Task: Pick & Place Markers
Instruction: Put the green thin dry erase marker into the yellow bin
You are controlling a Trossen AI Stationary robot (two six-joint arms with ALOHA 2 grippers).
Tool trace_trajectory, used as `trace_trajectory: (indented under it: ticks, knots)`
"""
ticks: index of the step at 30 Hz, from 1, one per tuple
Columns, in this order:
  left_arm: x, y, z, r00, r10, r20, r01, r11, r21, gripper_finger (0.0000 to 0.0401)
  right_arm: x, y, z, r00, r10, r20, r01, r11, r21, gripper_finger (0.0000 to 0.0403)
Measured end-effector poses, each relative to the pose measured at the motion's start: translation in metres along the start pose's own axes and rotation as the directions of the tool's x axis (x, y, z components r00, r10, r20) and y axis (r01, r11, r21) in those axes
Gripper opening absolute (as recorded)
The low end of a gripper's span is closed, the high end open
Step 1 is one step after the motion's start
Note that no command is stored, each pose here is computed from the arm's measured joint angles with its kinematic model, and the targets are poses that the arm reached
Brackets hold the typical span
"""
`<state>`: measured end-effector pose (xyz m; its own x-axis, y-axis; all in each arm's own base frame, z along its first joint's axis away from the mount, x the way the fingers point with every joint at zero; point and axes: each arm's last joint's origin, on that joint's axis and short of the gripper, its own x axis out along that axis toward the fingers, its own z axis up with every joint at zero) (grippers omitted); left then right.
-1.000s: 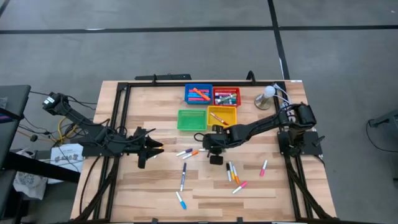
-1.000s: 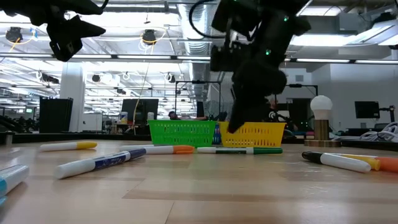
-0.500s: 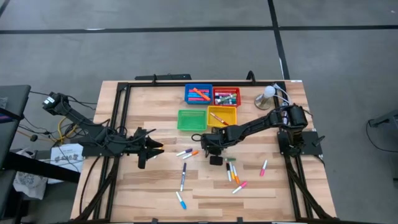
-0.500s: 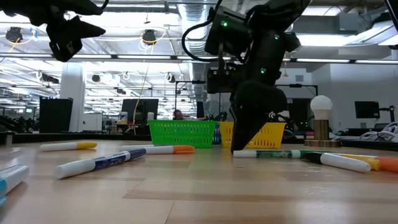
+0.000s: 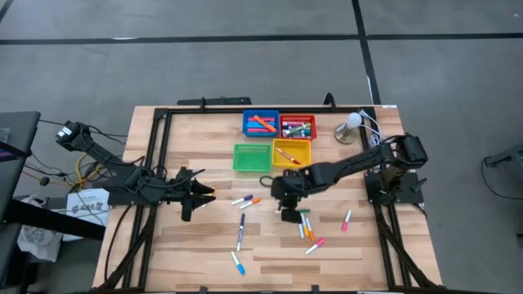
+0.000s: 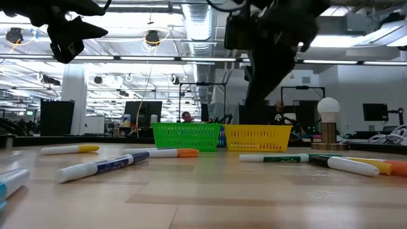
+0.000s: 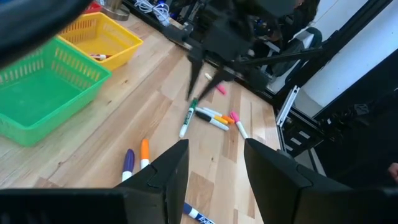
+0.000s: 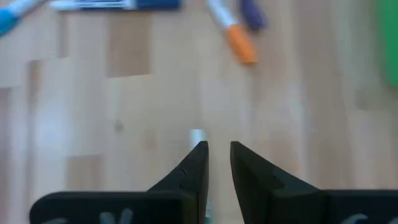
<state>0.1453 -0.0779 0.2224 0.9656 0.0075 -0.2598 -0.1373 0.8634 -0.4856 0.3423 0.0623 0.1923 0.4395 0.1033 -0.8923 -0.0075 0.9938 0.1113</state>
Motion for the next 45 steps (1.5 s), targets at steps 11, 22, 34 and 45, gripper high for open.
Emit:
trace_trajectory:
  ticks: [11,22,34,45]
  knots:
    - [0.000,0.000,0.001,1.000,-0.004,0.005,0.004,1.000,-0.004,0.0154,0.044,0.011,-0.015,0.991,-0.036,-0.132,0.043,0.998,0.046,0.0128]
    - [0.000,-0.001,0.000,1.000,-0.020,-0.008,0.020,1.000,-0.004,0.0154,0.076,0.018,-0.029,0.969,-0.087,-0.231,0.094,0.995,0.019,0.0174]
    - [0.000,-0.001,0.000,1.000,-0.020,-0.008,0.020,1.000,0.003,0.0154,0.061,0.013,-0.024,0.974,-0.154,-0.169,0.170,0.982,0.084,0.0021]
    - [0.000,-0.001,0.000,1.000,-0.019,-0.007,0.019,1.000,0.003,0.0154,0.059,0.013,-0.022,0.971,-0.167,-0.169,0.182,0.980,0.080,0.0042]
